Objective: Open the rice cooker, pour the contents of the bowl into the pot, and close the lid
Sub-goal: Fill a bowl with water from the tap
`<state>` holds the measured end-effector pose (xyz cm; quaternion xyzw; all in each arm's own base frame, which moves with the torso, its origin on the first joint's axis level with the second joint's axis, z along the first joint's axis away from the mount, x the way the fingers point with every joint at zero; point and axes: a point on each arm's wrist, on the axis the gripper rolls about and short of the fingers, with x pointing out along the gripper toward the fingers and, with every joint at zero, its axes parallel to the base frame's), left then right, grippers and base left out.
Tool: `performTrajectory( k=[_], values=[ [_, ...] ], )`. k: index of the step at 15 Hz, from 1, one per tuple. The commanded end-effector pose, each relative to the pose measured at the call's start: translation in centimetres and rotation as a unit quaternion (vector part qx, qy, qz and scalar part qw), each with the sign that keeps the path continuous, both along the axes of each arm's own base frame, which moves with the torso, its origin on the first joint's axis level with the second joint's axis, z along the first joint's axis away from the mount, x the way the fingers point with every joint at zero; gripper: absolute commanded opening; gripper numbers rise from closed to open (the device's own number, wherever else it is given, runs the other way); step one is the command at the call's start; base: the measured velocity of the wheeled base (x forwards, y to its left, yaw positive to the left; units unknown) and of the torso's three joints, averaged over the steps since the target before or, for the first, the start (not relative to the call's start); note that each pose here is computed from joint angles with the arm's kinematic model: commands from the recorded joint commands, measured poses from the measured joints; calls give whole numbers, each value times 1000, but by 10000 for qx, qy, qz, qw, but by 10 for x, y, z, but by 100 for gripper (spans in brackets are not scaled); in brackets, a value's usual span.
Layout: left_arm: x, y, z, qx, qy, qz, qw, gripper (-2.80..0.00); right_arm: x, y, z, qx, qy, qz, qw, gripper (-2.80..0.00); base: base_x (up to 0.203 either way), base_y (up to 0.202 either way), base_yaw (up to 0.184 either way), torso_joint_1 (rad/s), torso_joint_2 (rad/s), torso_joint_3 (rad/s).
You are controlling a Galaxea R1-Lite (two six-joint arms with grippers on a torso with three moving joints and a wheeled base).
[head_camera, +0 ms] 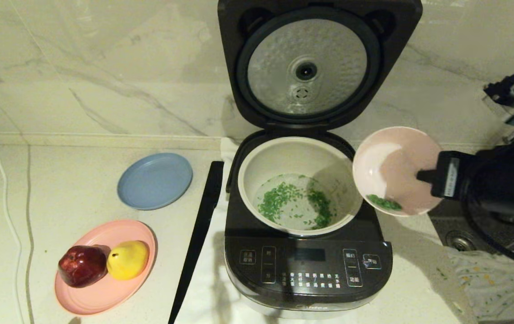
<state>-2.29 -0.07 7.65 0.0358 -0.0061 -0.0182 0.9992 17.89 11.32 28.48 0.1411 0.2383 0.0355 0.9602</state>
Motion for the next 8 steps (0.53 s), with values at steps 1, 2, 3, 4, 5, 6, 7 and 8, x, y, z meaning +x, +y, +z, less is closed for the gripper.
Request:
performTrajectory(
  k=[1,2,3,4,5,6,7,8],
  values=[
    [0,0,-1,3,23,0,10000,-280,-10,-49,7,708,519,-157,9960,-280,0,0,0,0,0,0],
    [0,0,-1,3,23,0,10000,-280,-11,-67,7,941,635,-325,9930,-280,0,0,0,0,0,0],
    [0,0,-1,0,24,0,10000,-280,-13,-85,7,1170,737,-513,9891,-280,0,0,0,0,0,0],
    [0,0,-1,3,23,0,10000,-280,-15,-101,4,1388,838,-717,9842,-280,0,0,0,0,0,0],
    [0,0,-1,3,23,0,10000,-280,-17,-117,0,1574,933,-922,9788,-280,0,0,0,0,0,0],
    [0,0,-1,3,24,0,10000,-280,-18,-133,-6,1767,1036,-1141,9721,-280,0,0,0,0,0,0],
    [0,0,-1,3,23,0,10000,-280,-18,-148,-12,1956,1128,-1372,9645,-280,0,0,0,0,0,0],
    [0,0,-1,-2,24,0,10000,-280,-16,-166,-20,2173,1245,-1653,9539,-280,0,0,0,0,0,0]
  ],
)
